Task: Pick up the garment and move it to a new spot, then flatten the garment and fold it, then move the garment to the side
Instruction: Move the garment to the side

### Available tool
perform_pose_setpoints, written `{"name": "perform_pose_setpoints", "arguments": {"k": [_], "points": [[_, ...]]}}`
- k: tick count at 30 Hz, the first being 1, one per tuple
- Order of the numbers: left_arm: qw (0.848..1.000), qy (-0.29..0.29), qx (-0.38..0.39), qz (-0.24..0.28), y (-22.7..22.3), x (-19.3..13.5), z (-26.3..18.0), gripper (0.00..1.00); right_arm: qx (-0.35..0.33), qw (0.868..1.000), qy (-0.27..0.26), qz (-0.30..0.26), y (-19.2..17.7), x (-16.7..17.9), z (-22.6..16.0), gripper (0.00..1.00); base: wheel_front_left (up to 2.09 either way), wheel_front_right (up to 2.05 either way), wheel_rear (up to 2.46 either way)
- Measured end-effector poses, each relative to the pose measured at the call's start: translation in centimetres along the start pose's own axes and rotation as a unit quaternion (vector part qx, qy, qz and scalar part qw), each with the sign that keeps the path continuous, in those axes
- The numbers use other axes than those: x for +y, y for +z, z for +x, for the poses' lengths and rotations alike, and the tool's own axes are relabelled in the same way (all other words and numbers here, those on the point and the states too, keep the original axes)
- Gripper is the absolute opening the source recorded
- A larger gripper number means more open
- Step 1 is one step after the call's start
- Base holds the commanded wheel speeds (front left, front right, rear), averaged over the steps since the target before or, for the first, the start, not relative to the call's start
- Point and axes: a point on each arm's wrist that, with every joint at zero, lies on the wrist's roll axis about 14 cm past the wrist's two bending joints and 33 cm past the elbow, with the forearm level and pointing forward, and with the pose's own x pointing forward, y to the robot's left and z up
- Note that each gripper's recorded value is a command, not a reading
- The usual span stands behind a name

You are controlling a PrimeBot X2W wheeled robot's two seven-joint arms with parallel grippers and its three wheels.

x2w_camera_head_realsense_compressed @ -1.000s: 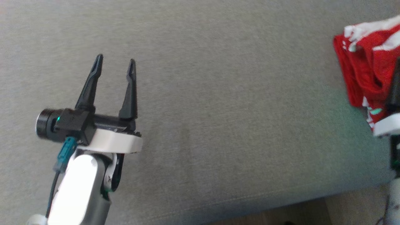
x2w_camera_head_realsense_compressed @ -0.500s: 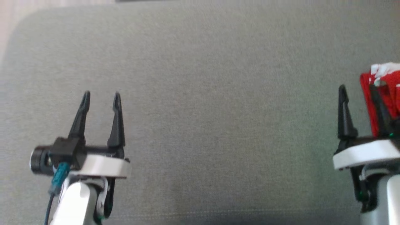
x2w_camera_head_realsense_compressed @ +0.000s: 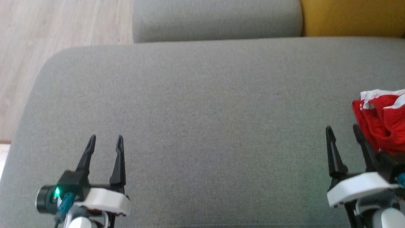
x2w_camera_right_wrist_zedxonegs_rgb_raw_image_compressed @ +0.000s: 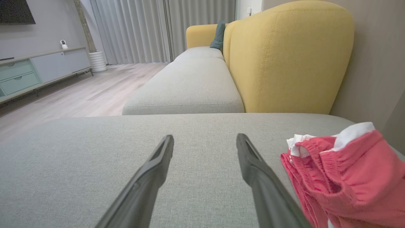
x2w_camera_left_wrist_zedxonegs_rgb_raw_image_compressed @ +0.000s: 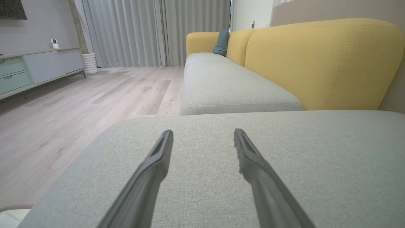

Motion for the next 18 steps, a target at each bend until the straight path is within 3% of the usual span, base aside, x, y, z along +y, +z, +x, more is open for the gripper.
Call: {"name": "perform_pose_setpoints", "arguments": {"k": [18], "points": [[1.000, -0.017, 0.014, 0.002, -0.3, -0.9, -0.7, 1.00, -0.013, 1.000, -0.009, 0.014, 0.8, -0.5, -1.7, 1.00, 0.00, 0.00, 0.00]]}}
